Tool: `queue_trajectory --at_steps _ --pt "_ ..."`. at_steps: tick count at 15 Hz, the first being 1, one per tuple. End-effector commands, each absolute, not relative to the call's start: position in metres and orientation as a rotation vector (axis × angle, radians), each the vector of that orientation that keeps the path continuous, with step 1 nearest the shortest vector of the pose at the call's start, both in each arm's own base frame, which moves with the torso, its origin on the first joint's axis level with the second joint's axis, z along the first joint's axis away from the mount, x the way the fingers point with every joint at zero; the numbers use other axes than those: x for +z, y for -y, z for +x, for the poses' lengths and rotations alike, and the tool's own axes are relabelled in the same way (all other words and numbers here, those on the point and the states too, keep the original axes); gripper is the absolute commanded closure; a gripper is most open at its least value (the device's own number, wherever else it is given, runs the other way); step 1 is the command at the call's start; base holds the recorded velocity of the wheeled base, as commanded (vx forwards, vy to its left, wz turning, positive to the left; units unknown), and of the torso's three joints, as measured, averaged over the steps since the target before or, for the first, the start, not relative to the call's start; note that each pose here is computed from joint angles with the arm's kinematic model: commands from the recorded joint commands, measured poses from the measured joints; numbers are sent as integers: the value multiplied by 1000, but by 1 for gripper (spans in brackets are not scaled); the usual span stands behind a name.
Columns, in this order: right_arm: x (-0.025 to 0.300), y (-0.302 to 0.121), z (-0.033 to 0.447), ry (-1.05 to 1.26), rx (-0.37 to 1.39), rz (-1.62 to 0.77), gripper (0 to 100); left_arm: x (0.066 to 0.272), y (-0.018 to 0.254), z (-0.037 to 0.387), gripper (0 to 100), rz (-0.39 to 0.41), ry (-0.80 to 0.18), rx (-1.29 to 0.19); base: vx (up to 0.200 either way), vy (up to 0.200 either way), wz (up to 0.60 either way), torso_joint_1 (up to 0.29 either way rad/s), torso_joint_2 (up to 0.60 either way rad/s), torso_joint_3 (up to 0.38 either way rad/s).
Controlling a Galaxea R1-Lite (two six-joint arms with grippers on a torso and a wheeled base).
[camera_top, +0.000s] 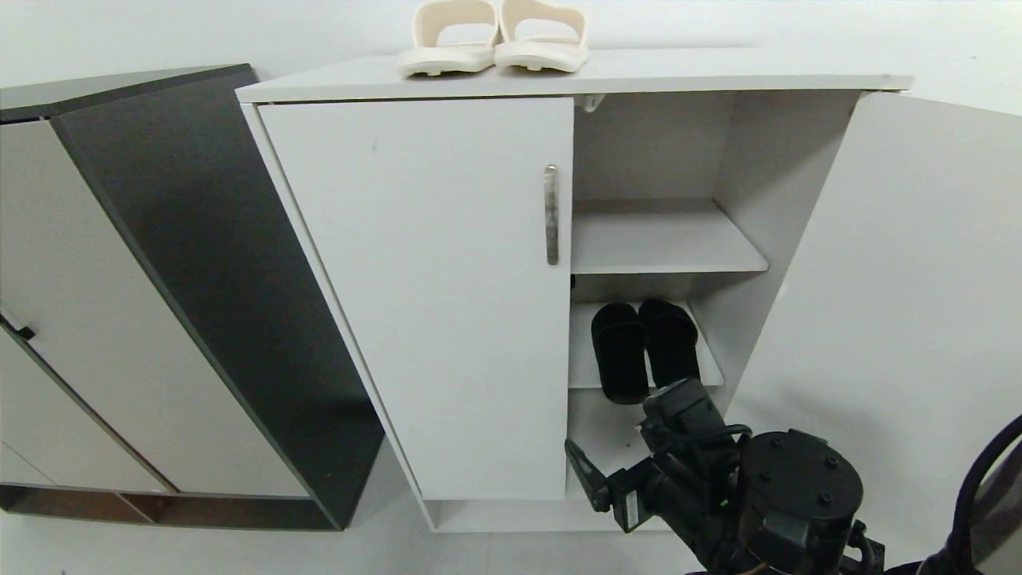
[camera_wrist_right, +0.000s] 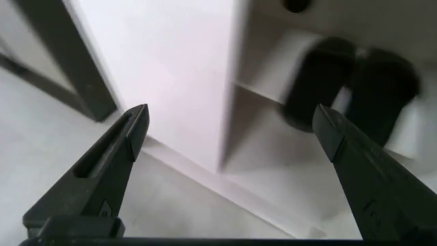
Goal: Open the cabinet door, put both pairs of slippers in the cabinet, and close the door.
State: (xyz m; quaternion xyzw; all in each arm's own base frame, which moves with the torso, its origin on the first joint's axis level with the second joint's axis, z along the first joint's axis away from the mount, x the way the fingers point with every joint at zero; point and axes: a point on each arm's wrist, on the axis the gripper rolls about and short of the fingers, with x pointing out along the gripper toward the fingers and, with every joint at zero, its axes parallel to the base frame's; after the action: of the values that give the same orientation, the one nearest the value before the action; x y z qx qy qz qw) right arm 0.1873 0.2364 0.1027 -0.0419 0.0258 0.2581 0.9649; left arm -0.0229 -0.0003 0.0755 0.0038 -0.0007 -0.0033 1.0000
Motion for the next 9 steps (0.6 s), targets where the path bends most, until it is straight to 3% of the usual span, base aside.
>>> queue_trajectory --at_steps 1,7,9 --pt "101 -234 190 -51 521 -82 0 75 0 -23 100 8 0 -6 0 200 0 2 7 2" --pt "99 -231 189 -44 524 -86 0 75 0 -23 100 8 0 -6 0 200 0 2 3 2" --pt "98 -230 188 -48 526 -89 0 75 0 -23 100 8 0 -6 0 0 0 0 0 0"
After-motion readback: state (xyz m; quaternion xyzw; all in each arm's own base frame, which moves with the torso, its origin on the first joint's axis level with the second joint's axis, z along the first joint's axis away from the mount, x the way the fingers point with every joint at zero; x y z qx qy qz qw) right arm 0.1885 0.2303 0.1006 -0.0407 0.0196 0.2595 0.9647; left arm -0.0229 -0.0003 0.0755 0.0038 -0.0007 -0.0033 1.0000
